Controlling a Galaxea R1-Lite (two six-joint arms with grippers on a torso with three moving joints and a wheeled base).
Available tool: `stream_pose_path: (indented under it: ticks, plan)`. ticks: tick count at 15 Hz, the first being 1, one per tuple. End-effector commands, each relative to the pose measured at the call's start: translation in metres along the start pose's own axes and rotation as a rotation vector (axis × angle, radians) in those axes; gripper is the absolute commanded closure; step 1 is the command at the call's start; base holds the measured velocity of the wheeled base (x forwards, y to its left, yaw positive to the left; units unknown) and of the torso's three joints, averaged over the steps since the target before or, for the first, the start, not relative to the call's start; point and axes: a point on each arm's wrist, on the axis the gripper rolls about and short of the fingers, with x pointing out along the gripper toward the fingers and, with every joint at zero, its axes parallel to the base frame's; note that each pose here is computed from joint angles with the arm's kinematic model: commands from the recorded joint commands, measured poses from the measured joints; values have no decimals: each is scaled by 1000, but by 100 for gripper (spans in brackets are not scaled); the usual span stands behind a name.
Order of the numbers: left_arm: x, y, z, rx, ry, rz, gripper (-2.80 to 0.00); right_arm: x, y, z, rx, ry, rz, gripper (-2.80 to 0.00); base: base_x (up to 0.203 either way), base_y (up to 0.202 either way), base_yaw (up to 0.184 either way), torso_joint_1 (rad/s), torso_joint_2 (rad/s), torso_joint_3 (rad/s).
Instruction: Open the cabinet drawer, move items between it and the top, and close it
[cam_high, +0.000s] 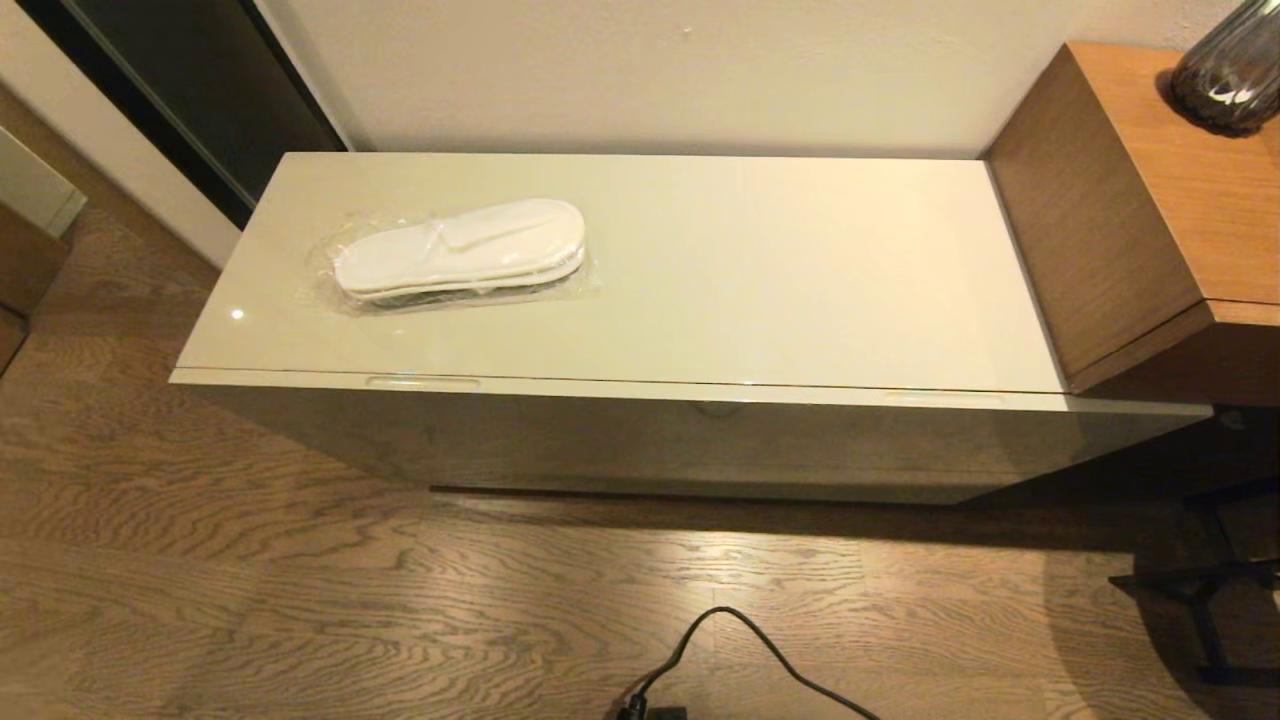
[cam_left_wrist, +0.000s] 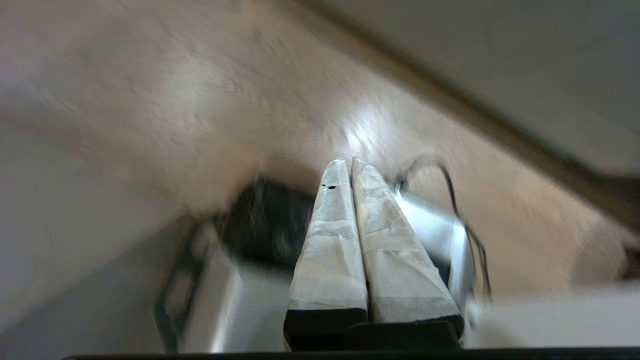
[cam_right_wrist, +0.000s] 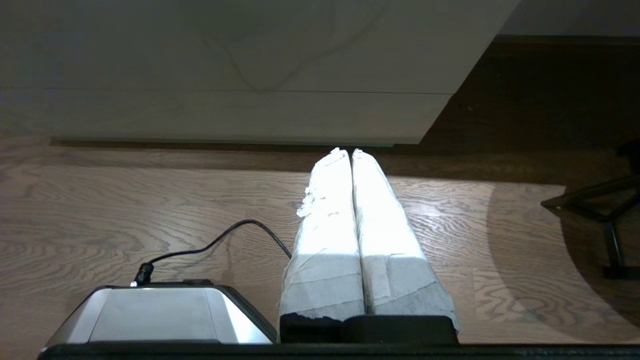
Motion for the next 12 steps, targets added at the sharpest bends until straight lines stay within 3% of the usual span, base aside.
stream_pose_path:
  ticks: [1, 2, 4, 5, 6, 9, 11, 12]
  plan:
    - [-10, -1, -20, -12, 108, 45, 0, 0, 0, 0, 0, 1, 1, 0, 0, 0, 0, 0, 0, 0]
    - [-11, -1, -28, -1, 152, 69, 0, 0, 0, 0, 0, 0, 1, 0, 0, 0, 0, 0, 0, 0]
    - [8, 1, -33, 92, 167, 124, 0, 0, 0, 0, 0, 0, 1, 0, 0, 0, 0, 0, 0, 0]
    - [18, 2, -31, 129, 130, 152, 0, 0, 0, 0, 0, 1, 2, 0, 0, 0, 0, 0, 0, 0]
    - [25, 1, -27, 145, 85, 160, 0, 0, 0, 0, 0, 0, 2, 0, 0, 0, 0, 0, 0, 0]
    - [65, -1, -14, 166, -142, 101, 0, 0, 0, 0, 0, 0, 1, 0, 0, 0, 0, 0, 0, 0]
    - [99, 5, -22, 232, -217, 84, 0, 0, 0, 0, 0, 0, 1, 0, 0, 0, 0, 0, 0, 0]
    - [110, 5, -21, 272, -309, 49, 0, 0, 0, 0, 0, 0, 1, 0, 0, 0, 0, 0, 0, 0]
